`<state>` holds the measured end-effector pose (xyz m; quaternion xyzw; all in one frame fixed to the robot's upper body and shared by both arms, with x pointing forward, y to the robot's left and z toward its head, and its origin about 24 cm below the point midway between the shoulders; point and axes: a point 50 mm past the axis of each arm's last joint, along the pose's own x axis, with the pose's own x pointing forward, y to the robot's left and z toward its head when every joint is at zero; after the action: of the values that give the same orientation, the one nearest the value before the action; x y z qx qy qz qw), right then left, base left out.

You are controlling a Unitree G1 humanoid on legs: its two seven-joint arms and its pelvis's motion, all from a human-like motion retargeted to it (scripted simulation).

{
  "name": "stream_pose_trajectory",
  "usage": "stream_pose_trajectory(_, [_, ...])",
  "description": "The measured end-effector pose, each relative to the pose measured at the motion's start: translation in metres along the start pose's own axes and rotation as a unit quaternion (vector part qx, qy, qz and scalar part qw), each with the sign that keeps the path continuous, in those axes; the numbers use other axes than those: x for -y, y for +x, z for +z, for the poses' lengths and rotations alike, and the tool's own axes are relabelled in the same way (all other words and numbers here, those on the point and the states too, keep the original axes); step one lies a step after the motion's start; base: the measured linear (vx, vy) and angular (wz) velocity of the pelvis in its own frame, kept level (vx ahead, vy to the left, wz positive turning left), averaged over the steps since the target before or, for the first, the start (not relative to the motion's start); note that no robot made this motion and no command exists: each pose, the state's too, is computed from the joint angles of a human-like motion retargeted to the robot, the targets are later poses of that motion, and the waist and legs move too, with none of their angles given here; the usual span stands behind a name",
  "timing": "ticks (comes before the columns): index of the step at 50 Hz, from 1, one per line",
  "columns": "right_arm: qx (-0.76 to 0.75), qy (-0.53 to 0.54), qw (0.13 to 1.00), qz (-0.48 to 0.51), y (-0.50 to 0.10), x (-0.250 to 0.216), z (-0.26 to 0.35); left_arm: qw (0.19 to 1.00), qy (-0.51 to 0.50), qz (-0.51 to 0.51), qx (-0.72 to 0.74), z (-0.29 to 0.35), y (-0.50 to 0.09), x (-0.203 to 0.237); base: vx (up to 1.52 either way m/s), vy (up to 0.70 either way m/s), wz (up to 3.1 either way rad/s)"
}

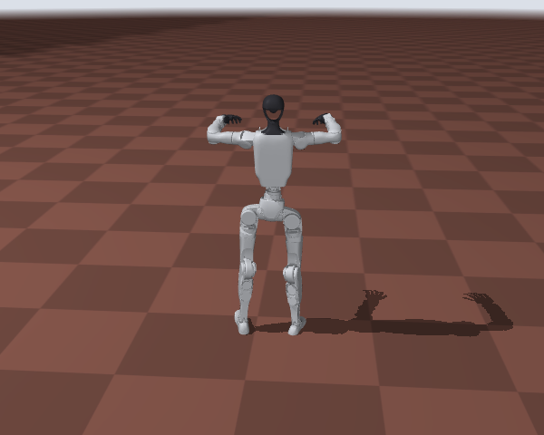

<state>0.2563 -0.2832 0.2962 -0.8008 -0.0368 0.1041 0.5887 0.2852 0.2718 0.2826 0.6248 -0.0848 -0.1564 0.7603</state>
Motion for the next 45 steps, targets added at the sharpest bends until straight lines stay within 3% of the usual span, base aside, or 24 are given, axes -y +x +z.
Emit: stream_pose_trajectory(45, [-0.014,-0.007,1.000,-0.012,-0.004,0.009,-0.006,0.999,0.028,0.024,-0.007,0.001,-0.006,-0.016,0.00,0.00,0.00])
